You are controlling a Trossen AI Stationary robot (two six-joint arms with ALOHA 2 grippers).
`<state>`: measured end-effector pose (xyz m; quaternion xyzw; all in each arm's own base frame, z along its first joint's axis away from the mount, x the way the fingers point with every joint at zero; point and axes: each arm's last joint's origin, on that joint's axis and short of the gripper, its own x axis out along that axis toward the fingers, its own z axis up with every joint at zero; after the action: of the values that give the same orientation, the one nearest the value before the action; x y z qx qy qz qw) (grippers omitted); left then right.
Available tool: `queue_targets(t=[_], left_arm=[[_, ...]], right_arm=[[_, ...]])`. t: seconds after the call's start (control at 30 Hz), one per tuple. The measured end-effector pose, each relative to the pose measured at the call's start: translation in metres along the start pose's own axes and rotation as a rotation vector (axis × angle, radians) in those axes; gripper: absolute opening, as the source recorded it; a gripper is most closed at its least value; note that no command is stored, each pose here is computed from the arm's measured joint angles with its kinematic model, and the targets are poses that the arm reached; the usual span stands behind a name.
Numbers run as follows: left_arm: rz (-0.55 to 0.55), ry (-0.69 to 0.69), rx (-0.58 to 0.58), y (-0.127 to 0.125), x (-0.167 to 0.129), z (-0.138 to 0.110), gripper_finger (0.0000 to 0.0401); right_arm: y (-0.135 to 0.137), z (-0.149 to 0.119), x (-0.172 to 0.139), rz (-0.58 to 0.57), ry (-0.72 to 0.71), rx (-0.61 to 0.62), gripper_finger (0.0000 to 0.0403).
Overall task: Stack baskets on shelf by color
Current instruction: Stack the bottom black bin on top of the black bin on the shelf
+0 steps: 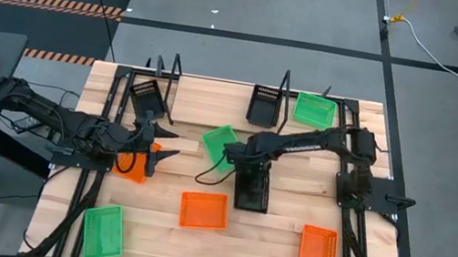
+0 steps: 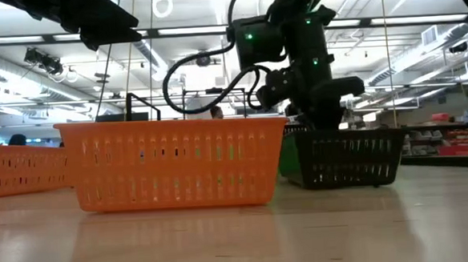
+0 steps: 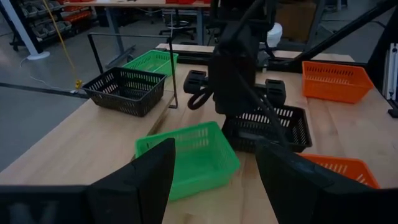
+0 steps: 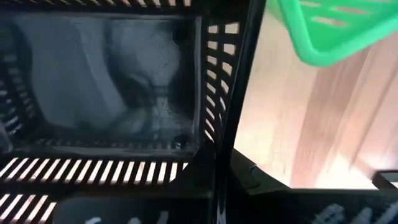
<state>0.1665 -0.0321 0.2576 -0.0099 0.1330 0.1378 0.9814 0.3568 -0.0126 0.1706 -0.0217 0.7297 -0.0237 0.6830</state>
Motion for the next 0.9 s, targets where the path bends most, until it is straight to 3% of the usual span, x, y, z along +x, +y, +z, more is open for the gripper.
queue_targets(t=[0.2,0.53,0.7,0.9], left_arm=[[0.000,0.000,0.000,0.000,0.000,0.000,0.0231],[0.000,0.000,-0.001,0.000,0.000,0.000,0.0231],[0.000,0.000,-0.001,0.000,0.000,0.000,0.0231],[0.000,-0.001,-0.001,0.000,0.000,0.000,0.0231]], right_arm=[[-0.008,-0.009,-0.028,-0.017,-0.088,0.025,0.0025],[-0.005,-0.042,-0.098,-0.027,-0.333,0.102,0.0111],[0.019,-0.049,-0.111,0.048,-0.375,0.102,0.0147],[0.079,-0.045,-0.099,0.091,-0.348,-0.012,0.0166]])
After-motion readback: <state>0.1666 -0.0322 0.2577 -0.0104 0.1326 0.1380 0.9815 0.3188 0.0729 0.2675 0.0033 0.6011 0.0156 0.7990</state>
